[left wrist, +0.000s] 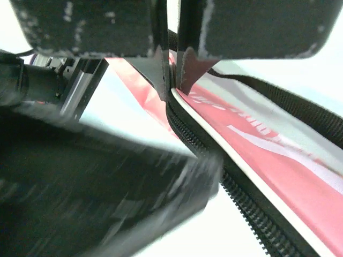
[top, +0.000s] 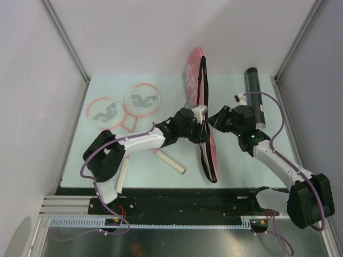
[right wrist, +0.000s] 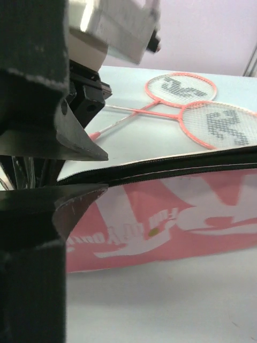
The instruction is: Pack up the badminton gear
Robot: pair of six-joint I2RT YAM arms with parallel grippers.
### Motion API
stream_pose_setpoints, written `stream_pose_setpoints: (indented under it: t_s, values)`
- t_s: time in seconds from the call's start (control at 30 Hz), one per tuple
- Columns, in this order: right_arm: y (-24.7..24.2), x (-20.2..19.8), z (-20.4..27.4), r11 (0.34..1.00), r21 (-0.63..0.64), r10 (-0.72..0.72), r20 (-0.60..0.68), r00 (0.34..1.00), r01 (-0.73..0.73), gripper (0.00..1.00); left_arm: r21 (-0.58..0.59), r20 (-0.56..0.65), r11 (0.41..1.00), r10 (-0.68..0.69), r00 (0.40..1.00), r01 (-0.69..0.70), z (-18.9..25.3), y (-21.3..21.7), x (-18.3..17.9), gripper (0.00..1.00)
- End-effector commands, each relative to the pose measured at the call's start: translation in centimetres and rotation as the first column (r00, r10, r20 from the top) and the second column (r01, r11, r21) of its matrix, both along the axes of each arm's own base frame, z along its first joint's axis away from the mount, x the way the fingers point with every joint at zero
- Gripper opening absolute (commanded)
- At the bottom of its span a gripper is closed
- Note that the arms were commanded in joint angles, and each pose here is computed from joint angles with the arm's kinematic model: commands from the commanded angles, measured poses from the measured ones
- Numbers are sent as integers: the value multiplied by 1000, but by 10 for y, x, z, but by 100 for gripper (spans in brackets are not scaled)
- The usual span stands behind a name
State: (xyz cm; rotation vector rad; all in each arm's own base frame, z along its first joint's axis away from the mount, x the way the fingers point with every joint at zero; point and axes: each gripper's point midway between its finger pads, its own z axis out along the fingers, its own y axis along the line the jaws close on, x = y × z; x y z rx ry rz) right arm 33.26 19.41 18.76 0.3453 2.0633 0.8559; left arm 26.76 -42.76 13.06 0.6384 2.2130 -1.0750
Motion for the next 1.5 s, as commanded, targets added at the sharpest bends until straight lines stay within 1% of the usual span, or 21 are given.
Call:
stream_pose_setpoints:
  t_s: [0.0, 0.03, 0.1, 0.17, 0.23, 0.27, 0.3, 0.47, 0.57, 0.6, 0.7, 0.9, 1.0, 1.03, 1.17, 1.27, 1.3, 1.33, 1.4, 1.43, 1.47]
  values:
    - [-16, 0, 41, 992, -8, 126, 152, 980, -126, 47, -50, 91, 999, 1, 996, 4, 21, 9, 1, 0]
    - [-17, -5, 41, 981, -37, 193, 175, 966, -189, 53, -56, 91, 998, -7, 996, 13, 22, 9, 0, 0]
    - [-23, -6, 38, 971, -57, 238, 170, 956, -231, 59, -68, 88, 997, -32, 996, 38, 22, 9, -7, 0]
    - [-22, -9, 28, 961, -78, 273, 141, 952, -264, 60, -69, 87, 997, -38, 995, 44, 20, 10, -9, 0]
    - [-12, -11, 27, 950, -93, 311, 156, 938, -299, 61, -68, 85, 997, -36, 996, 42, 19, 12, -10, 1]
    - [-10, -10, 21, 948, -94, 315, 141, 939, -304, 61, -71, 88, 997, -36, 996, 42, 20, 12, -10, 1]
    - [-1, -7, 29, 942, -100, 334, 188, 924, -320, 61, -72, 89, 997, -36, 995, 42, 20, 12, -10, 0]
    - [4, 16, 19, 947, -153, 309, 194, 931, -283, 59, -75, 89, 996, -38, 995, 45, 22, 13, -11, 1]
    - [11, 28, 20, 944, -169, 315, 200, 928, -284, 54, -76, 87, 996, -40, 995, 47, 22, 13, -12, 0]
    - [12, 35, 14, 942, -185, 313, 189, 931, -279, 49, -76, 87, 996, -37, 996, 43, 22, 13, -12, 0]
    - [17, 45, 7, 938, -208, 317, 185, 930, -278, 39, -76, 87, 996, -40, 995, 47, 22, 14, -13, 0]
    - [23, 57, 13, 940, -199, 314, 202, 927, -275, 41, -78, 85, 996, -42, 995, 49, 22, 14, -14, 0]
    - [25, 68, 10, 940, -224, 303, 202, 931, -257, 42, -78, 84, 996, -42, 996, 48, 22, 14, -14, 0]
    - [25, 73, 0, 936, -247, 299, 187, 936, -250, 41, -78, 85, 996, -42, 995, 49, 22, 14, -14, 1]
    - [30, 91, -4, 926, -311, 285, 199, 938, -216, 40, -79, 86, 996, -39, 996, 45, 23, 14, -14, 0]
    - [31, 107, -18, 898, -414, 252, 214, 944, -146, 41, -78, 84, 996, -31, 996, 38, 23, 15, -14, 0]
    - [24, 116, -21, 890, -444, 212, 215, 953, -98, 41, -76, 82, 997, -20, 996, 26, 22, 17, -13, 0]
    - [23, 119, -23, 888, -451, 200, 212, 957, -86, 40, -80, 88, 997, -14, 996, 21, 25, 18, -13, 0]
    - [23, 125, -27, 887, -456, 189, 216, 958, -72, 33, -71, 89, 997, 14, 996, -8, 23, 24, -12, 1]
    - [18, 128, -25, 888, -455, 177, 219, 960, -60, 23, -65, 89, 998, 31, 996, -25, 22, 27, -11, 2]
    - [15, 128, -26, 888, -456, 170, 203, 964, -60, 7, -62, 93, 997, 56, 994, -51, 22, 34, -11, 7]
